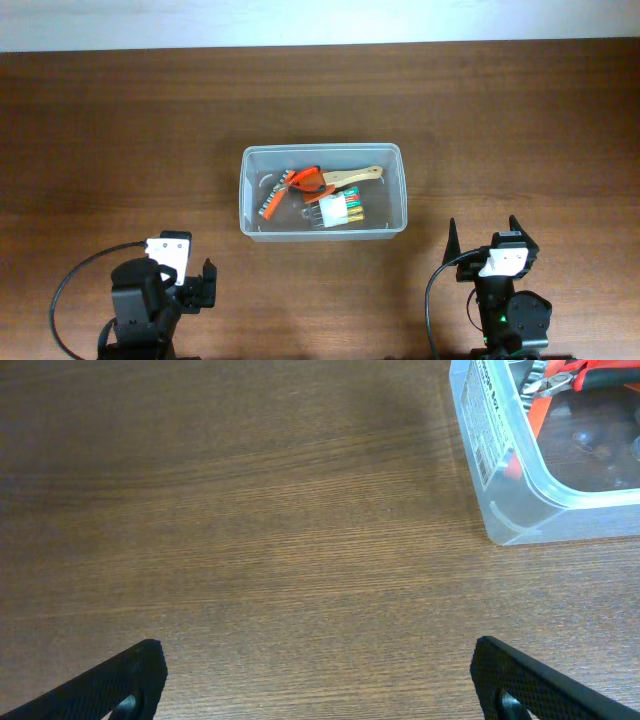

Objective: Pack container

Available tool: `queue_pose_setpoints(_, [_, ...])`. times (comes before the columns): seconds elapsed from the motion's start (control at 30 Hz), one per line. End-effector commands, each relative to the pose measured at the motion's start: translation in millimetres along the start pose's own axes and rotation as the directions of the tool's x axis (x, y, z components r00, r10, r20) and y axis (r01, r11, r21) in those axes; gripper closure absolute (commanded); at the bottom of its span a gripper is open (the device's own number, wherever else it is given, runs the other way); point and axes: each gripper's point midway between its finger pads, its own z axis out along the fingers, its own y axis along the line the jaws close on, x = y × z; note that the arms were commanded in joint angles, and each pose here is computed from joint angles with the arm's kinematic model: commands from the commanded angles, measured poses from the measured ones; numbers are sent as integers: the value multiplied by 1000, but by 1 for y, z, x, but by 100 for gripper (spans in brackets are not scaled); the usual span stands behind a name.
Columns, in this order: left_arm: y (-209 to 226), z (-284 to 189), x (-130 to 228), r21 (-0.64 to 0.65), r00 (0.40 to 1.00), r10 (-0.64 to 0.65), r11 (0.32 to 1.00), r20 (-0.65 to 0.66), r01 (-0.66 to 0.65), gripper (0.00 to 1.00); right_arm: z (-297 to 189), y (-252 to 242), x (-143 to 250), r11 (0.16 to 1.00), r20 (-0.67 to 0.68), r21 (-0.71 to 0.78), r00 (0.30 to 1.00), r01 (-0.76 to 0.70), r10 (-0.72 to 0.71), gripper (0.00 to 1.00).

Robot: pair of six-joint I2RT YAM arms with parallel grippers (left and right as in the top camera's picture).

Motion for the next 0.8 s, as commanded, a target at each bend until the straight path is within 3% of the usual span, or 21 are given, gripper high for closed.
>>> queue_pose_setpoints(0.0, [5, 0, 1, -31, 1000, -4, 1000, 3, 4, 1, 0, 4, 2, 1000, -3, -19, 1000, -7, 7, 1])
queue_pose_setpoints(0.1, [-13, -9, -9, 60, 997, 8, 998, 82, -12, 1, 0, 4, 2, 1000, -3, -19, 1000, -7, 7, 1])
queue_pose_setpoints(0.2, [-42, -26, -27, 187, 968, 34, 979, 248, -83, 1, 0, 4, 2, 1000, -3, -19, 1000, -7, 7, 1])
queue_pose_setpoints(0.27, [-51, -33, -37, 206, 933, 46, 970, 356, -126, 1, 0, 4, 2, 1000, -3, -19, 1000, -7, 7, 1])
queue_pose_setpoints(0.47, [-44, -33, -73, 102, 771, 34, 986, 636, -128, 1, 0, 4, 2, 1000, -3, -19, 1000, -7, 7, 1])
queue_pose_setpoints(0.6, [-24, -29, -91, -8, 644, 28, 999, 764, -33, 1, 0, 4, 2, 1000, -3, -19, 1000, -7, 7, 1])
queue_pose_setpoints(0.67, [-20, -24, -88, -28, 618, 25, 1000, 786, -6, 1, 0, 4, 2, 1000, -3, -19, 1000, -7, 7, 1])
queue_pose_setpoints(0.77, [-18, -12, -78, -34, 670, 20, 999, 742, 8, 1, 0, 4, 2, 1000, -3, -19, 1000, -7, 7, 1])
